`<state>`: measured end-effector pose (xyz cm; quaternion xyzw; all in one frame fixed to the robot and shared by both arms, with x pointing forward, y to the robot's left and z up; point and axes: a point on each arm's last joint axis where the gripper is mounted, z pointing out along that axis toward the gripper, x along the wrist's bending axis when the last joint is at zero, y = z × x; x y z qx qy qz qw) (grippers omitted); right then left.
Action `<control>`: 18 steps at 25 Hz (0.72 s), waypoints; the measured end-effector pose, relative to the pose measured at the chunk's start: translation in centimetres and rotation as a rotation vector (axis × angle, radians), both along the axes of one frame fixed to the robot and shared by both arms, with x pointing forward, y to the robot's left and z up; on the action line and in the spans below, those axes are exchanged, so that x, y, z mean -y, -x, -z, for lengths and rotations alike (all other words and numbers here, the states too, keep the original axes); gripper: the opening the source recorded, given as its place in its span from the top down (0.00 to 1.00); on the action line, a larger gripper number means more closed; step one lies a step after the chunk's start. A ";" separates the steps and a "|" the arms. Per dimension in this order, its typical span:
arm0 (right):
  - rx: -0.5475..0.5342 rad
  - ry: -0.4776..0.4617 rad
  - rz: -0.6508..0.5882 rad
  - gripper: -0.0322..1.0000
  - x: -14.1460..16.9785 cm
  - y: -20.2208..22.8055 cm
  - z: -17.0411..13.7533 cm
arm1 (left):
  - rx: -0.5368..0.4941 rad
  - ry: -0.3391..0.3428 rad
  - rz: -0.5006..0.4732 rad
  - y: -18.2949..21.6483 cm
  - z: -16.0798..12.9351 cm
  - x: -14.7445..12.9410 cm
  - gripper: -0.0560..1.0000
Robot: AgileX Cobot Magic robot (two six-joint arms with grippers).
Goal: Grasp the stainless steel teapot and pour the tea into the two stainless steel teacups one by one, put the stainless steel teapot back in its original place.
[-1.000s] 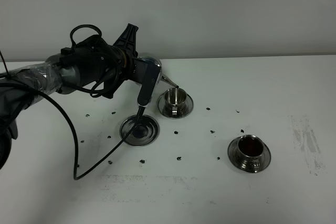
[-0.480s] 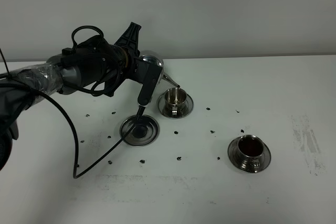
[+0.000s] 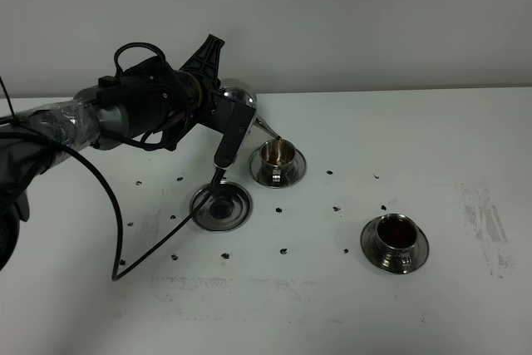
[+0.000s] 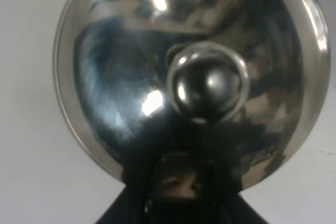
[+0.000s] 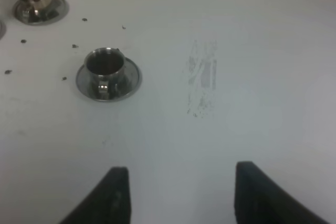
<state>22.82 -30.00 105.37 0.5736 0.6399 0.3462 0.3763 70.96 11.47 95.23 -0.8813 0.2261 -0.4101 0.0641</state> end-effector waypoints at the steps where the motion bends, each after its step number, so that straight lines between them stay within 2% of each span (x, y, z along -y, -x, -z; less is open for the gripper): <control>1: 0.000 0.000 0.000 0.55 0.0 0.0 0.0 | 0.000 0.000 0.000 0.0 0.0 0.0 0.74; 18: 0.000 0.000 0.000 0.55 0.0 0.0 0.0 | 0.019 -0.043 0.022 -0.1 -0.1 -0.1 0.74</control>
